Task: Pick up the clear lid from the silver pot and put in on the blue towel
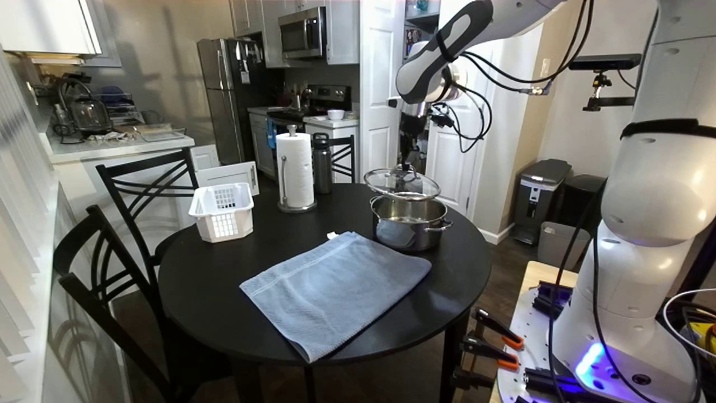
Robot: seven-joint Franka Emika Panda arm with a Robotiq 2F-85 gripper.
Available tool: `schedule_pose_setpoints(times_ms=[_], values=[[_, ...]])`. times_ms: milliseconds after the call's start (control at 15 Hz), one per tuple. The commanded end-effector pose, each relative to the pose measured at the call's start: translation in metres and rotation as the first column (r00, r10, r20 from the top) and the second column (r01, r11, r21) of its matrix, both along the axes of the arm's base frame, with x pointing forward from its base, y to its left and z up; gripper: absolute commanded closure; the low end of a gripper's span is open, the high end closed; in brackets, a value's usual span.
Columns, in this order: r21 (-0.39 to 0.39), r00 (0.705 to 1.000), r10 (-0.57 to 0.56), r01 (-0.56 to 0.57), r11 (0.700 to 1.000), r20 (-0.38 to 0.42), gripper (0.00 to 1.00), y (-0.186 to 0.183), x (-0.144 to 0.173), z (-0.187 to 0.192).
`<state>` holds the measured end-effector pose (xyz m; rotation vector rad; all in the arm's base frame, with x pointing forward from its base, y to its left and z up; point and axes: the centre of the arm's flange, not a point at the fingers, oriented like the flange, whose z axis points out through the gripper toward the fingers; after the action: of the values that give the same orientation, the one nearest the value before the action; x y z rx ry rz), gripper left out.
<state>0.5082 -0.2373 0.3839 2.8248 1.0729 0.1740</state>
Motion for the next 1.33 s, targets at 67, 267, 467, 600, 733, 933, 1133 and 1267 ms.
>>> schedule_pose_setpoints(times_ms=[67,267,467,600,733,933,1133,1267], values=[[0.004,0.998,0.059,-0.059,0.998,0.024,0.96,0.052,-0.002,0.029],[0.022,0.993,0.121,-0.121,0.992,0.012,0.96,0.104,0.008,0.029],[0.001,0.985,0.171,-0.171,0.985,0.013,0.96,0.177,0.014,0.019],[-0.037,0.974,0.228,-0.227,0.973,0.0,0.96,0.224,0.008,0.008],[-0.089,0.956,0.291,-0.292,0.952,-0.02,0.96,0.263,-0.003,-0.011],[-0.144,0.936,0.347,-0.352,0.925,-0.057,0.96,0.286,-0.012,-0.048],[-0.13,0.935,0.346,-0.354,0.926,-0.082,0.96,0.268,-0.019,-0.073],[-0.087,0.945,0.319,-0.325,0.942,-0.071,0.96,0.254,-0.02,-0.081]])
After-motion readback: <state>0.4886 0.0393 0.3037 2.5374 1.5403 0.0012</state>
